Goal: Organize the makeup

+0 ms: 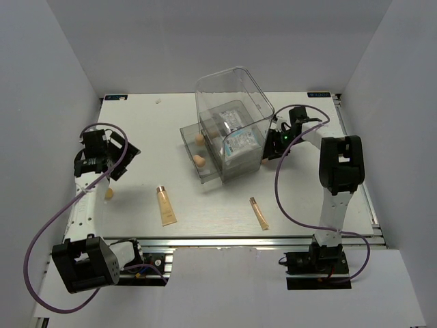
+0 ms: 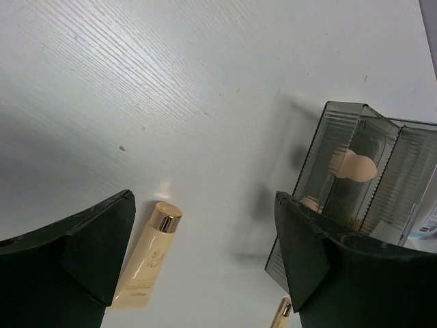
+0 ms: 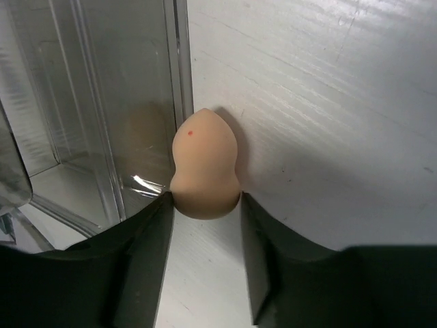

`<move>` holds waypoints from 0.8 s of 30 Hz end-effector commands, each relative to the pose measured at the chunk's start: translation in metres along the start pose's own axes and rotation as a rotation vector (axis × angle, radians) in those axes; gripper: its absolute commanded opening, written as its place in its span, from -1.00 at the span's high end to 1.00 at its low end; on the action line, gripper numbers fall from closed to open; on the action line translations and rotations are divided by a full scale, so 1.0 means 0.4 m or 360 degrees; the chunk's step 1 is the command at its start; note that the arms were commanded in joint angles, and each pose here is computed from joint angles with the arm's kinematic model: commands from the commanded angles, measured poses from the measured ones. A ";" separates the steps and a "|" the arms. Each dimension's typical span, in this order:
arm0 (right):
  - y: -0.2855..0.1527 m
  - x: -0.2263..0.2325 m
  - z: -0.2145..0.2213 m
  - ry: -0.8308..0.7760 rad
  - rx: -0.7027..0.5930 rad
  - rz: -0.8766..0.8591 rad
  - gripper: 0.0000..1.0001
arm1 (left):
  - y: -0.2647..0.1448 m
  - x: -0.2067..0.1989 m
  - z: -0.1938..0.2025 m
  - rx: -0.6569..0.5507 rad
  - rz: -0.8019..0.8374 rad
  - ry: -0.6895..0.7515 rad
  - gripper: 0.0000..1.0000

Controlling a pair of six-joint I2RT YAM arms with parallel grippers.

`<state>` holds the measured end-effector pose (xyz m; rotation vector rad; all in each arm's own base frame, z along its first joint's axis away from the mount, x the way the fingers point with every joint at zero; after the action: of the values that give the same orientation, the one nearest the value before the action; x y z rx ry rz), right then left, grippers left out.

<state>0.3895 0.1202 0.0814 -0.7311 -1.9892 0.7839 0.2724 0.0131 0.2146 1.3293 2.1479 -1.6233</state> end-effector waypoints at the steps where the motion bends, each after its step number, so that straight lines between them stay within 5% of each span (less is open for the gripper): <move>1: 0.016 0.005 0.020 -0.0004 0.0082 0.0028 0.06 | -0.015 -0.003 -0.021 -0.0051 -0.0030 0.0027 -0.84; 3: 0.018 0.003 0.020 0.0000 0.0080 0.0043 0.20 | -0.015 0.002 -0.023 -0.0061 -0.0046 0.0027 -0.84; 7: -0.016 -0.002 -0.002 -0.0051 -0.0001 0.0140 0.80 | -0.023 0.020 -0.030 -0.0109 -0.0123 0.0028 -0.91; 9: -0.049 -0.018 -0.014 -0.0023 -0.0069 0.0200 0.91 | -0.028 0.047 -0.037 -0.0164 -0.0241 0.0028 -0.97; 12: -0.152 -0.059 -0.050 0.0120 -0.0320 0.0304 1.00 | -0.037 0.080 -0.046 -0.0221 -0.0370 0.0007 -0.96; 15: -0.343 -0.073 -0.112 0.0155 -0.0818 0.0388 1.00 | -0.046 0.112 -0.048 -0.0286 -0.0477 -0.0051 -0.97; 19: -0.525 0.018 -0.211 -0.0400 -0.1337 0.0496 1.00 | -0.034 0.122 -0.036 -0.0272 -0.0471 -0.0092 -0.96; 24: -0.636 0.228 -0.260 -0.1108 -0.1702 0.0385 1.00 | -0.024 0.130 -0.039 -0.0283 -0.0514 -0.0120 -0.96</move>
<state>0.3978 0.0159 0.3115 -1.5537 -2.5663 0.1326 0.2419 0.0495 0.1936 0.9439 2.4711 -1.5594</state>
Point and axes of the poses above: each gripper's point midway between its finger pads, its own y axis out along the fingers, its own x axis along the line the jaws close on, z = x × y, the point moved 6 cm from there along -y, back along the fingers, and after that the axes turned 7 degrees about -y, right-handed, at the moved point
